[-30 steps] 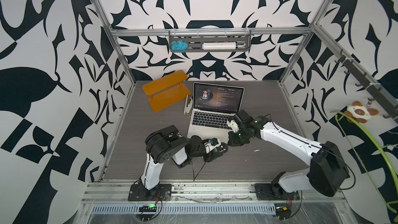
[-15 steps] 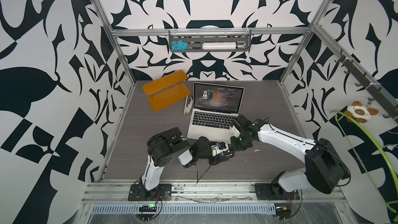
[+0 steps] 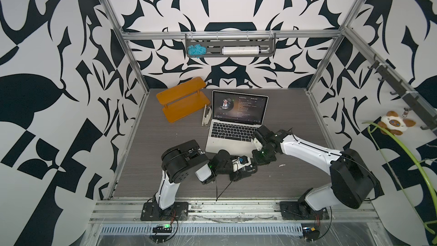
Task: Remove the wireless mouse receiver from the laptop
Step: Insert the USB plug into the mouse.
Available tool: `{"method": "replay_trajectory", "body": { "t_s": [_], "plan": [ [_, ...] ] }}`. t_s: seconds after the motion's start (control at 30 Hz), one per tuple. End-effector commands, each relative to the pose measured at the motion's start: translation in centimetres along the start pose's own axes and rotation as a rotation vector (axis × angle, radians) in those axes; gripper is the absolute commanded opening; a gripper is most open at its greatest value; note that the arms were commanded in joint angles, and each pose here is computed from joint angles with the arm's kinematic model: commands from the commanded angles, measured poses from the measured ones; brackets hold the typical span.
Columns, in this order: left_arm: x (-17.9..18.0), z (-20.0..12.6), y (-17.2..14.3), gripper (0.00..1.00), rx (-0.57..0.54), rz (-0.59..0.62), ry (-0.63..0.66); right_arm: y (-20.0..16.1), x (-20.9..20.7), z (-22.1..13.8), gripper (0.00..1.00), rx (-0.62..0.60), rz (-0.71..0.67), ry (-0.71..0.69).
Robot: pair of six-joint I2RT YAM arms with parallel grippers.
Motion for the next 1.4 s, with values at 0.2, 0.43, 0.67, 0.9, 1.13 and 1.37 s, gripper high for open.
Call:
{"method": "replay_trajectory", "body": {
  "t_s": [0.2,0.43,0.67,0.9,1.13,1.37],
  "plan": [
    [-2.7,-0.7,-7.6,0.28,0.284,-0.143,-0.079,1.6,0.7,-0.8,0.0,-0.052,-0.022,0.006],
    [-2.6,-0.8,-7.6,0.28,0.285,-0.14,-0.071,1.3,0.7,-0.4,0.0,-0.047,-0.021,0.013],
    [-2.5,-0.8,-7.7,0.28,0.29,-0.142,-0.068,0.9,-0.8,0.6,0.0,-0.039,-0.013,-0.069],
    [-2.6,-0.8,-7.7,0.28,0.293,-0.143,-0.07,1.0,-0.5,0.5,0.0,-0.043,-0.031,-0.094],
    [-2.6,-0.8,-7.8,0.28,0.298,-0.145,-0.073,1.5,1.9,0.8,0.03,-0.042,-0.051,-0.015],
    [-2.5,-0.8,-7.9,0.28,0.301,-0.146,-0.068,1.7,2.4,0.5,0.24,-0.053,-0.048,0.004]
  ]
}}
Point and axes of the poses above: each gripper's point midway between its finger pads, its own z axis out along the fingers, its own x axis along the line the jaws close on, y = z × x, the point moved 2 cm from there along -z, back along the fingers, and after that the axes turned 2 degrees about z, right-handed, at the moved point
